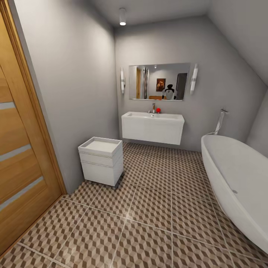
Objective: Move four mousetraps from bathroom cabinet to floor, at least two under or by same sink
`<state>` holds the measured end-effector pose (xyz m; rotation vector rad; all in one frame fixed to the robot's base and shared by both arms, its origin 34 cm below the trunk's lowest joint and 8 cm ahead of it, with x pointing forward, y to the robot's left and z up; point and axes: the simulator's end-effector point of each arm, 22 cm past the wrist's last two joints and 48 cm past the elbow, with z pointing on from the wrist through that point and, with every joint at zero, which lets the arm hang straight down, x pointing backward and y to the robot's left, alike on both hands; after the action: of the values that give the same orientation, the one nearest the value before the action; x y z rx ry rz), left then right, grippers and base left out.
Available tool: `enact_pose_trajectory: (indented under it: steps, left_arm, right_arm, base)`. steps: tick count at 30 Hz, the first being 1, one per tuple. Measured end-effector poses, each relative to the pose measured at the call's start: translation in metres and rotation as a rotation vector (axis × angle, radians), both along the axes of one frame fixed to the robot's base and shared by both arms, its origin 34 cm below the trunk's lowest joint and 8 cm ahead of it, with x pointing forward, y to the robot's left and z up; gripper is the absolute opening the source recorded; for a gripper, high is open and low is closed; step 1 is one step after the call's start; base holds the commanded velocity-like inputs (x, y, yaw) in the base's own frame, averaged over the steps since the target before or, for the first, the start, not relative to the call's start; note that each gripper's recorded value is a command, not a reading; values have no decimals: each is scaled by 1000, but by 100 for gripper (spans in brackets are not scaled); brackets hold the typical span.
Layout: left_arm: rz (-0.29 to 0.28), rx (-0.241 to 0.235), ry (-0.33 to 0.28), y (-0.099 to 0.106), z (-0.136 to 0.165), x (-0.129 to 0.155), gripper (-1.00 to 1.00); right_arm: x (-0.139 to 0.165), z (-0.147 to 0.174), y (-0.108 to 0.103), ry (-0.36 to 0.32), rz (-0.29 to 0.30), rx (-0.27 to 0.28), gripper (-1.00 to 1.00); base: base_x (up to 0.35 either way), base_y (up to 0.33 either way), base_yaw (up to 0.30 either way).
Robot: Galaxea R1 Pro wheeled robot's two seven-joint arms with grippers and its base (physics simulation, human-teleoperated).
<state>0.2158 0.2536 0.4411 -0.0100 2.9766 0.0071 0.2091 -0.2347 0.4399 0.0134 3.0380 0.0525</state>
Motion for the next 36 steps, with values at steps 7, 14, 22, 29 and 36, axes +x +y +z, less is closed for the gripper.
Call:
enact_pose_trajectory:
  steps: [7, 14, 22, 29, 36]
  left_arm:
    - [-4, 12, -62, 10, 3, 18, 100]
    - [6, 47, -141, 33, 10, 45, 100]
    - [27, 98, -232, 51, 21, 82, 100]
    - [44, 133, -266, 58, 29, 118, 100]
    - [80, 123, -694, 48, 226, 433, 100]
  right_arm:
    - [-2, 2, 20, -36, -64, 4, 100]
    - [22, 6, 20, -107, -100, -24, 100]
    - [52, 13, -1, -197, -106, -64, 100]
    - [94, 23, -33, -298, -98, -106, 100]
    - [448, 267, -52, -1021, -114, -117, 100]
  base:
    - [0, 0, 0]
    - [0, 0, 0]
    - [0, 0, 0]
    - [0, 0, 0]
    - [0, 0, 0]
